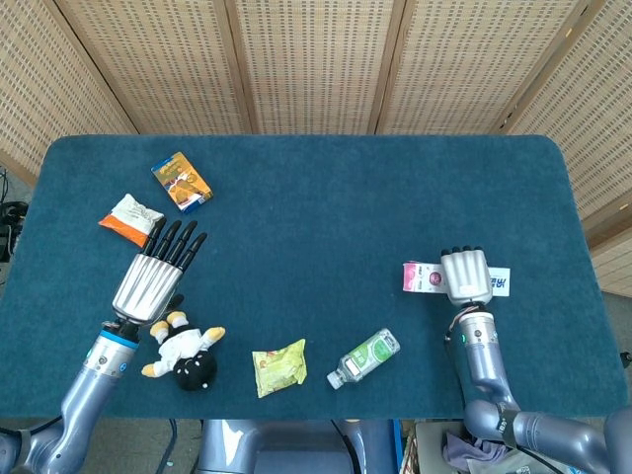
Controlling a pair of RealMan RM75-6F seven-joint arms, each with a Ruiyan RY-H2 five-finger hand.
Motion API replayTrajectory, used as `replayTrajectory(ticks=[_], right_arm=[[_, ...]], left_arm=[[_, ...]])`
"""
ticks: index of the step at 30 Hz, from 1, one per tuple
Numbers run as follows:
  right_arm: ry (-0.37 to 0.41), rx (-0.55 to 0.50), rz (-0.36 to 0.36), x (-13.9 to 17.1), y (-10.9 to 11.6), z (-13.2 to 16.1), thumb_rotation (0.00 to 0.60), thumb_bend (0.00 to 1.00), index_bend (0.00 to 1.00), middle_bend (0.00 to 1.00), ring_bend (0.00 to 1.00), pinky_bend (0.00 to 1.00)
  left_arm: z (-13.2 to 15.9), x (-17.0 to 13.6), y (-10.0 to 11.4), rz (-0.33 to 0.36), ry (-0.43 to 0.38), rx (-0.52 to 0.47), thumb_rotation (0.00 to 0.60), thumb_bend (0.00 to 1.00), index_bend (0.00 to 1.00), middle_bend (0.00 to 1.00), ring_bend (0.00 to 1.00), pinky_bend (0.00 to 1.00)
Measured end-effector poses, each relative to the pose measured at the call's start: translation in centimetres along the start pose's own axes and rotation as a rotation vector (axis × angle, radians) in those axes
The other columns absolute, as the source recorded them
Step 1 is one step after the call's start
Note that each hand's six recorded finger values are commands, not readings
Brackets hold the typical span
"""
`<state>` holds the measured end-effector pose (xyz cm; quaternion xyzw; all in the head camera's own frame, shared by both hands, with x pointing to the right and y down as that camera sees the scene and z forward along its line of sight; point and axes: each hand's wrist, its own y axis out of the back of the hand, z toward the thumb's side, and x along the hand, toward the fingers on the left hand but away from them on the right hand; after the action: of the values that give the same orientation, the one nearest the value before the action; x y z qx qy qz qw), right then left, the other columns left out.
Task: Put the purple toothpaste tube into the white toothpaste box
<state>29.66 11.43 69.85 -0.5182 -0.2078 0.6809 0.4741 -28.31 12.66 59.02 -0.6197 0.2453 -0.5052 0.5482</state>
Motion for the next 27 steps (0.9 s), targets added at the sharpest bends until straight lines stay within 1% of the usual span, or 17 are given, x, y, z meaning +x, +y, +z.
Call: replayTrajectory(ticks=[3, 7, 10, 13, 14, 17, 19, 20, 21, 22, 24, 25, 27], right_arm=[[-0.008, 0.006, 0.028, 0.0, -1.0, -0.1, 0.600, 0.15, 0.65, 0.55, 0.48, 0.52], [-0.011, 0.002, 0.060, 0.1, -1.7, -0.1, 0.600, 0.15, 0.63, 0.47, 0.42, 0.47], [-0.005, -0.002, 0.081, 0.2, -2.0, 0.1, 0.600, 0.15, 0.62, 0.46, 0.40, 0.45], [0.002, -0.028, 0.091, 0.2, -2.1, 0.4, 0.600, 0.15, 0.60, 0.44, 0.39, 0.44], [0.005, -0.038, 0.097, 0.3, -2.3, 0.6, 0.600, 0.15, 0.58, 0.42, 0.37, 0.43], [0.011, -0.049, 0.114, 0.3, -2.7, 0.8, 0.600, 0.15, 0.47, 0.31, 0.25, 0.36], [0.016, -0.053, 0.124, 0.4, -2.9, 0.9, 0.600, 0.14, 0.34, 0.18, 0.12, 0.26], [0.019, -0.056, 0.130, 0.4, -3.0, 1.0, 0.600, 0.14, 0.29, 0.14, 0.07, 0.22], [0.021, -0.059, 0.134, 0.4, -3.0, 1.0, 0.600, 0.12, 0.22, 0.08, 0.03, 0.17], [0.023, -0.062, 0.138, 0.5, -3.0, 1.1, 0.600, 0.11, 0.15, 0.04, 0.01, 0.13], [0.027, -0.067, 0.143, 0.5, -3.0, 1.1, 0.600, 0.07, 0.05, 0.00, 0.00, 0.04], [0.030, -0.071, 0.144, 0.5, -2.9, 1.2, 0.600, 0.06, 0.02, 0.00, 0.00, 0.01], [0.039, -0.082, 0.142, 0.5, -2.5, 1.3, 0.600, 0.06, 0.00, 0.00, 0.00, 0.00]], left_arm=[[0.0, 0.0, -0.3, -0.005, 0.000, 0.001, 0.600, 0.11, 0.04, 0.00, 0.00, 0.00], [0.0, 0.0, -0.4, -0.006, 0.001, -0.003, 0.600, 0.11, 0.04, 0.00, 0.00, 0.00], [0.0, 0.0, -0.4, -0.006, 0.003, -0.005, 0.600, 0.11, 0.04, 0.00, 0.00, 0.00], [0.0, -0.1, -0.4, -0.006, 0.003, -0.008, 0.600, 0.11, 0.04, 0.00, 0.00, 0.00], [-0.1, -0.1, -0.5, -0.005, 0.003, -0.010, 0.600, 0.11, 0.04, 0.00, 0.00, 0.00], [-0.1, -0.2, -0.5, -0.005, 0.004, -0.013, 0.600, 0.11, 0.04, 0.00, 0.00, 0.00], [-0.3, -0.3, -0.5, -0.003, 0.006, -0.015, 0.600, 0.11, 0.04, 0.00, 0.00, 0.00], [-0.3, -0.3, -0.5, -0.003, 0.006, -0.014, 0.600, 0.11, 0.04, 0.00, 0.00, 0.00], [-0.4, -0.3, -0.6, -0.004, 0.007, -0.014, 0.600, 0.11, 0.04, 0.00, 0.00, 0.00], [-0.4, -0.3, -0.6, -0.004, 0.008, -0.015, 0.600, 0.11, 0.04, 0.00, 0.00, 0.00], [-0.4, -0.3, -0.5, -0.003, 0.008, -0.015, 0.600, 0.11, 0.04, 0.00, 0.00, 0.00], [-0.4, -0.3, -0.5, -0.002, 0.009, -0.017, 0.600, 0.11, 0.04, 0.00, 0.00, 0.00], [-0.5, -0.3, -0.5, -0.001, 0.010, -0.024, 0.600, 0.11, 0.04, 0.00, 0.00, 0.00]])
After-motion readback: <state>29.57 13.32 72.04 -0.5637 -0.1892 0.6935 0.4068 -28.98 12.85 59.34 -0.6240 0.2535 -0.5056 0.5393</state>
